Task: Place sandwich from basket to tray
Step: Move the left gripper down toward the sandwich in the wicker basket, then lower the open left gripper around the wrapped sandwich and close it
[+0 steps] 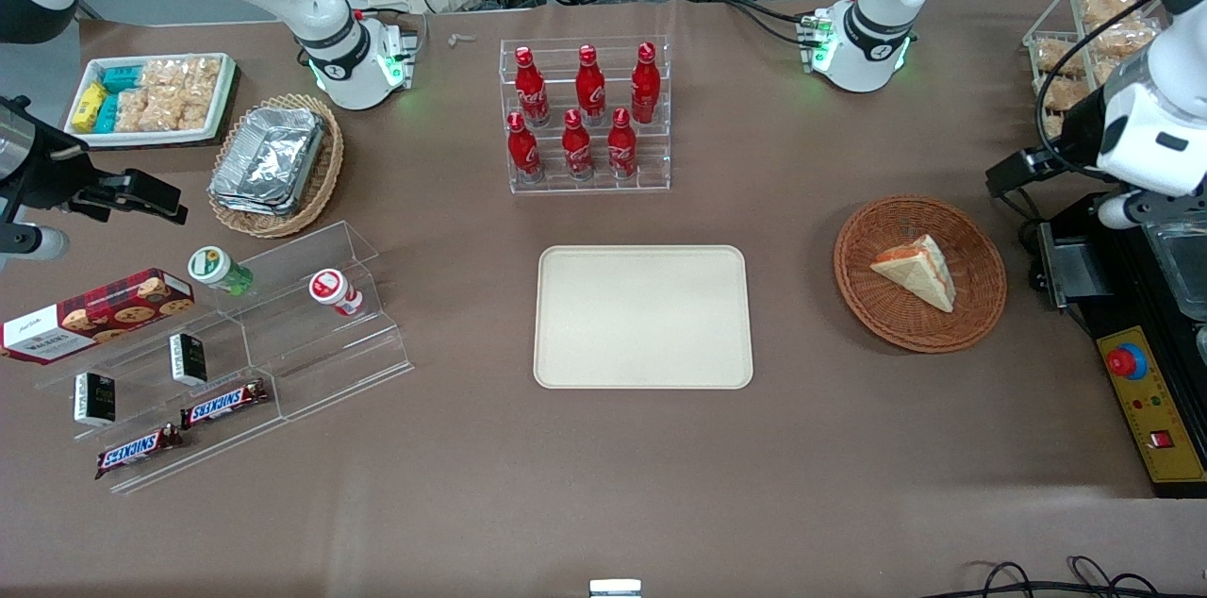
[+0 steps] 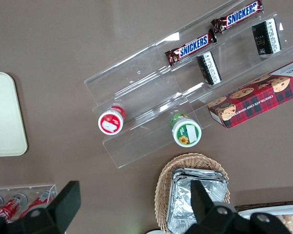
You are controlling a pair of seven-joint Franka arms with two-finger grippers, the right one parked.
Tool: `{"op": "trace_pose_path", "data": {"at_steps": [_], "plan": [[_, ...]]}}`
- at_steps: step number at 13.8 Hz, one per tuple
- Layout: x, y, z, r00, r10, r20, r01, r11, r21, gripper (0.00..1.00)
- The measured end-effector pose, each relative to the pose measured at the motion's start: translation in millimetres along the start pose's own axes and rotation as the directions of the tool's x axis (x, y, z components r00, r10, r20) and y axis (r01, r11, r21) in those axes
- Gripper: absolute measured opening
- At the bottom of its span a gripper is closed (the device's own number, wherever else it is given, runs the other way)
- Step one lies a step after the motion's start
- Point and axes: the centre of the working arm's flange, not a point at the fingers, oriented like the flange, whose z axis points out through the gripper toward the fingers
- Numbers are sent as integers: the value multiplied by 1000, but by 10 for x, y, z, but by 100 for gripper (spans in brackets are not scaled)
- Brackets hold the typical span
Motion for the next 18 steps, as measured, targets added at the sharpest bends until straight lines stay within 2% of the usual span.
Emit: {"op": "trace_pose_path", "data": {"at_steps": [2,5,8,12,16,18], "plan": [[87,-127,234,998,-62,10,62,998,1,100],[168,-327,640,987,-158,-5,158,987,-14,100],[108,-352,1162,963,-269,8,269,963,-8,100],[40,-338,1882,947,-322,-4,322,947,-22,100],[125,-302,2435,926,-376,16,376,927,-5,100],[221,-362,2734,907,-419,52,419,908,6,100]]}}
